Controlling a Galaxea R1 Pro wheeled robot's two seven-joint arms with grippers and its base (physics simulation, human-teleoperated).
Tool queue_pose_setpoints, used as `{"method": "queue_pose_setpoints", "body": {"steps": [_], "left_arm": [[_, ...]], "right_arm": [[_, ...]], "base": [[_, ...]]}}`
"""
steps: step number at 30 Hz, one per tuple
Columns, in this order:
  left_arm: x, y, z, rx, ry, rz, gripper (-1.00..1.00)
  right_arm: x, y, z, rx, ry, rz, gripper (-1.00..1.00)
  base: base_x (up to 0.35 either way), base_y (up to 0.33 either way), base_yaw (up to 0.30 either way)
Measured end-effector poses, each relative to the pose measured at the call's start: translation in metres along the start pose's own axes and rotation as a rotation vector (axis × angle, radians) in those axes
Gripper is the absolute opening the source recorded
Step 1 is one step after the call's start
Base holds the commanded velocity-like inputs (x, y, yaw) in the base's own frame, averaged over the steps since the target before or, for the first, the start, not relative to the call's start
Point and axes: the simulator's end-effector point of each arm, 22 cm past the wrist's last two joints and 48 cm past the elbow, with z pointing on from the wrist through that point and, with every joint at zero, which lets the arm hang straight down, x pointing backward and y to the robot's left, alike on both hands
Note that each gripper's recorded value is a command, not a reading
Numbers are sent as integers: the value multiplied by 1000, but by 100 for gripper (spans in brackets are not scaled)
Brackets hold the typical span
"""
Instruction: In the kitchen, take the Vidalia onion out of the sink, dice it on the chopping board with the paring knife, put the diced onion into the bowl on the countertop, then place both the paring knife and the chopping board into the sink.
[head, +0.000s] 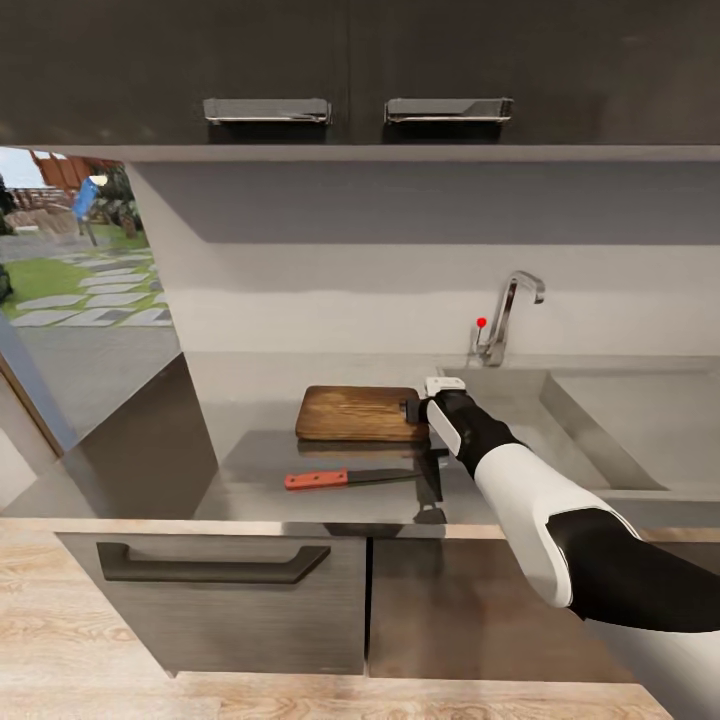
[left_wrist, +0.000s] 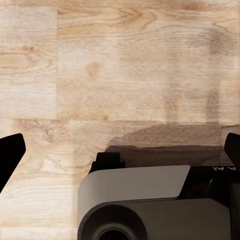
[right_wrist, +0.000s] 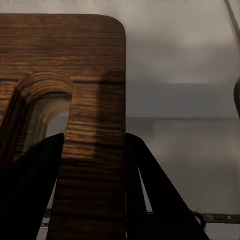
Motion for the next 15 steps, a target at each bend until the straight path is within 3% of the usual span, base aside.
{"method": "queue_pose_setpoints", "body": {"steps": [1, 15], "left_arm": [[0, 0, 0, 0, 0, 0, 100], [0, 0, 0, 0, 0, 0, 100]], "right_arm": [[0, 0, 0, 0, 0, 0, 100], [8, -1, 3, 2, 18, 0, 100]], "base": [[0, 0, 0], [0, 0, 0]]}}
